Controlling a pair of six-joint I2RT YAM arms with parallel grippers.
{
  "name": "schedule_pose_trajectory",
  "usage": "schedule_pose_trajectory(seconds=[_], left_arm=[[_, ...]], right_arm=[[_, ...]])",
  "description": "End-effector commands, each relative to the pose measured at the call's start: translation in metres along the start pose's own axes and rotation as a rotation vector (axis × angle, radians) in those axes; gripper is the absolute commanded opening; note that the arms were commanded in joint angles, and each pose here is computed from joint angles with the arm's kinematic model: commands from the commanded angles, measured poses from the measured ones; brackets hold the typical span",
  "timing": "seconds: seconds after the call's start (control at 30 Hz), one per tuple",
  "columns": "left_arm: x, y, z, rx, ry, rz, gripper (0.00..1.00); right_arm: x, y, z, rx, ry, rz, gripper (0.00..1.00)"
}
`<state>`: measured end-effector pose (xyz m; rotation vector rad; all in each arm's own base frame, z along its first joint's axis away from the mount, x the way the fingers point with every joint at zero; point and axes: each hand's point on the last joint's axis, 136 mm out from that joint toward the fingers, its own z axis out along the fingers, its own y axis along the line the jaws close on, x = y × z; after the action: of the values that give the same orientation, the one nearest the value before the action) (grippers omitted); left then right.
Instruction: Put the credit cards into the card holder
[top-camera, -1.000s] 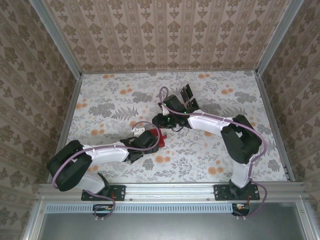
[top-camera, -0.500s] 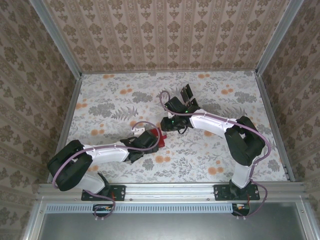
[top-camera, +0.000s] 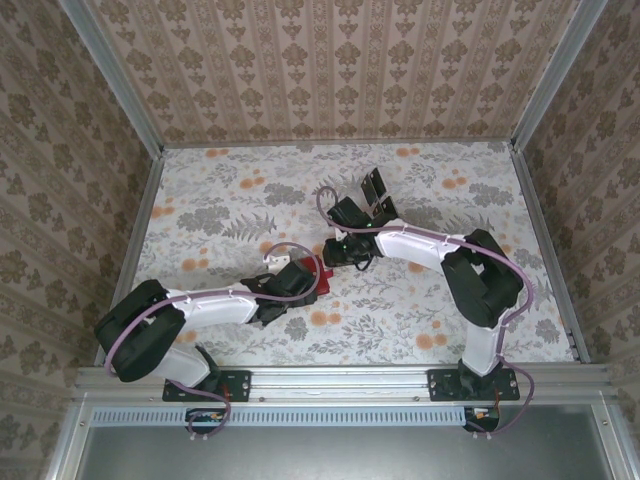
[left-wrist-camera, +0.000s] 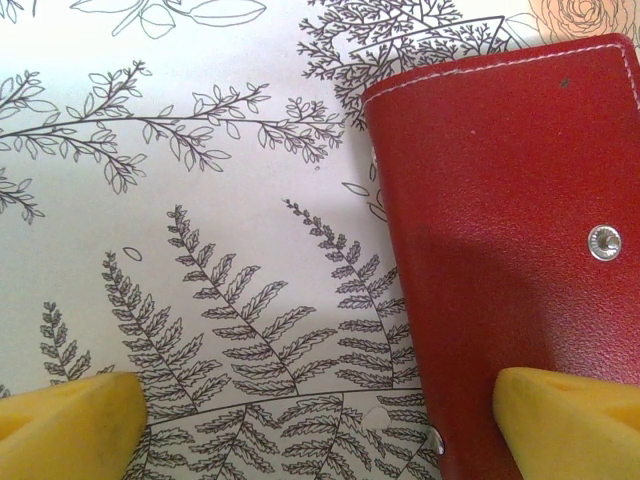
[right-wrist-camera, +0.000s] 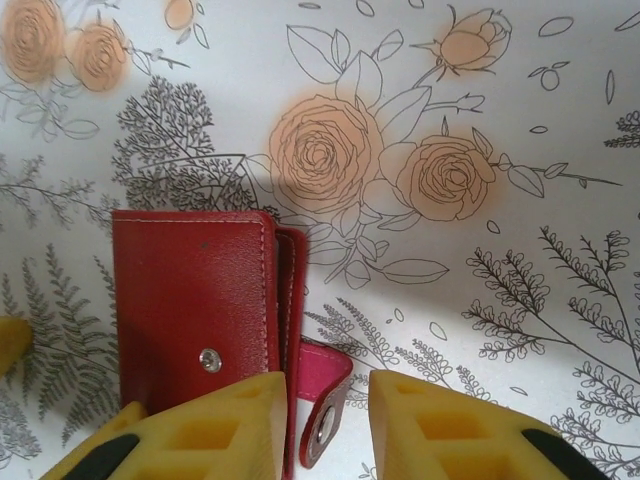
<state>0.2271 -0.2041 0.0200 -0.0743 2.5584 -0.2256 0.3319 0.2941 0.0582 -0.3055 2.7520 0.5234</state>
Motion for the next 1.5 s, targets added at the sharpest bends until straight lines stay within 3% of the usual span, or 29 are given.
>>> schedule_pose_trajectory(seconds=[0.0,0.37,0.47,0.57,1.47], left_arm=[[0.031,0.017,0.015,-0.035,0.100,-0.007,1.00],[0.031,0.017,0.015,-0.034,0.101,-0.011,1.00],[0.031,0.017,0.015,-0.033,0.100,-0.010,1.00],[0.031,0.016,0.015,-0.029,0.101,-0.010,1.00],[0.031,0.015,0.016,-0.026,0.103,-0.011,1.00]], right_arm=[[0.005,0.000,0.005,0.013,0.024,-0.020,0.23],[0.005,0.000,0.005,0.009,0.022,-0.017,0.03],[0.004,0.004,0.001,-0.006,0.015,-0.021,0.05],[0.003,0.004,-0.003,-0.008,0.012,-0.021,0.19],[0.014,0.002,-0.005,-0.020,0.024,-0.013,0.16]])
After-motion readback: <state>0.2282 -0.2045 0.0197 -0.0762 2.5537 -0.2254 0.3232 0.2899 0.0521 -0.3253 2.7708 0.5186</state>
